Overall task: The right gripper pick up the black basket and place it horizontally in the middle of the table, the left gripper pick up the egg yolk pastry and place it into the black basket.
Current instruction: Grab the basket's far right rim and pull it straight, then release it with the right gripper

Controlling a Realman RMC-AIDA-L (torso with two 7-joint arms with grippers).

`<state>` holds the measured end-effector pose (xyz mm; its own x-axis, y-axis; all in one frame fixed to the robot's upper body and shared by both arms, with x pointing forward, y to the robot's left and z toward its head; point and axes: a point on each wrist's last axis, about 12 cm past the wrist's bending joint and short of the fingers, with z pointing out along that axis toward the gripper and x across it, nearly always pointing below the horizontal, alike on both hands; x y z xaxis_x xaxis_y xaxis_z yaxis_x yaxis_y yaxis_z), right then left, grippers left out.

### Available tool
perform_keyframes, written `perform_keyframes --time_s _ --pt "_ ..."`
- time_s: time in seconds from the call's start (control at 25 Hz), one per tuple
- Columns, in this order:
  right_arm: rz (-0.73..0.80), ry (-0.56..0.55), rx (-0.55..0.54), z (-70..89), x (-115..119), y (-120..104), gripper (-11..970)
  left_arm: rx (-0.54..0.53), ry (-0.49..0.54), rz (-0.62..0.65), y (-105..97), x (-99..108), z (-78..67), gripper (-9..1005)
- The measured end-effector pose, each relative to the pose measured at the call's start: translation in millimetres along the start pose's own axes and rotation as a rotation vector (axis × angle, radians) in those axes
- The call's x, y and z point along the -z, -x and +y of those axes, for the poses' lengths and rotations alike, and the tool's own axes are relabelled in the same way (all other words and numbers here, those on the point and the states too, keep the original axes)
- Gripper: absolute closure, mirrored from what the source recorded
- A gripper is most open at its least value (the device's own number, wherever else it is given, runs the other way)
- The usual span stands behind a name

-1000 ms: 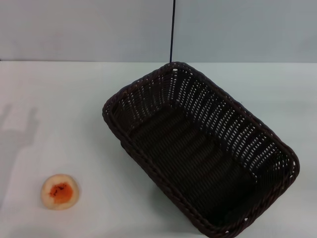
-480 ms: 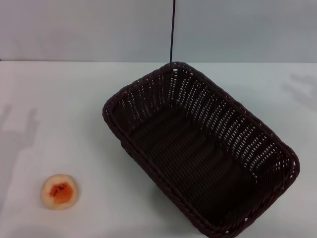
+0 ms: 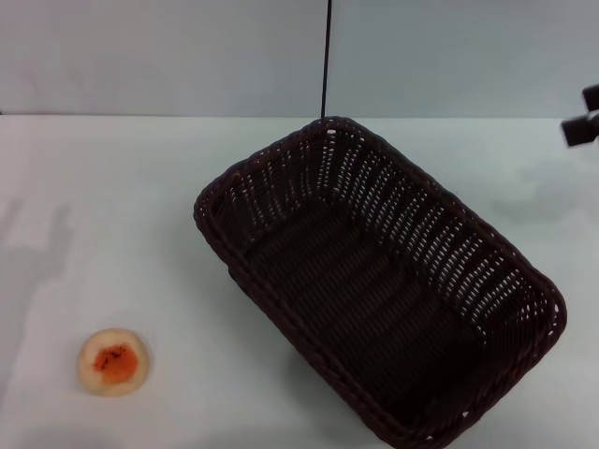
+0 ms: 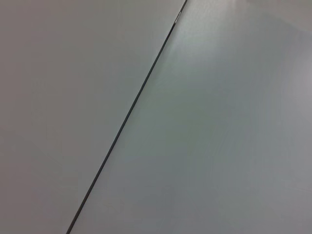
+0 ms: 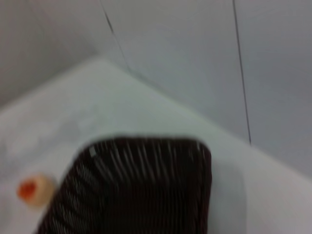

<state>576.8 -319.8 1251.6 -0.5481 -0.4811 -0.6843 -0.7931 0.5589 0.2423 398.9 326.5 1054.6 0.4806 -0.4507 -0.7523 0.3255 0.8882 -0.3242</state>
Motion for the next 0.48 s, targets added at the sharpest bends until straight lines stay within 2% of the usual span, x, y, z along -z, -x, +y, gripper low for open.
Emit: perform_keyframes --time_s 0.16,0.2,0.24,0.48 --pt "0.106 -0.014 0.015 2.0 -16.2 9.0 158 -0.001 0.004 0.004 0.8 2.9 -0.2 323" --pt "0.16 -0.028 0.015 2.9 -26.6 12.4 159 -0.002 0.007 0.005 1.3 4.3 -0.1 323" --pt "0.16 -0.028 0.015 2.9 -26.6 12.4 159 -0.002 0.007 0.005 1.3 4.3 -0.1 323" --pt "0.294 -0.036 0.015 8.5 -62.5 15.6 162 -0.004 0.019 0.01 4.1 9.7 1.2 325"
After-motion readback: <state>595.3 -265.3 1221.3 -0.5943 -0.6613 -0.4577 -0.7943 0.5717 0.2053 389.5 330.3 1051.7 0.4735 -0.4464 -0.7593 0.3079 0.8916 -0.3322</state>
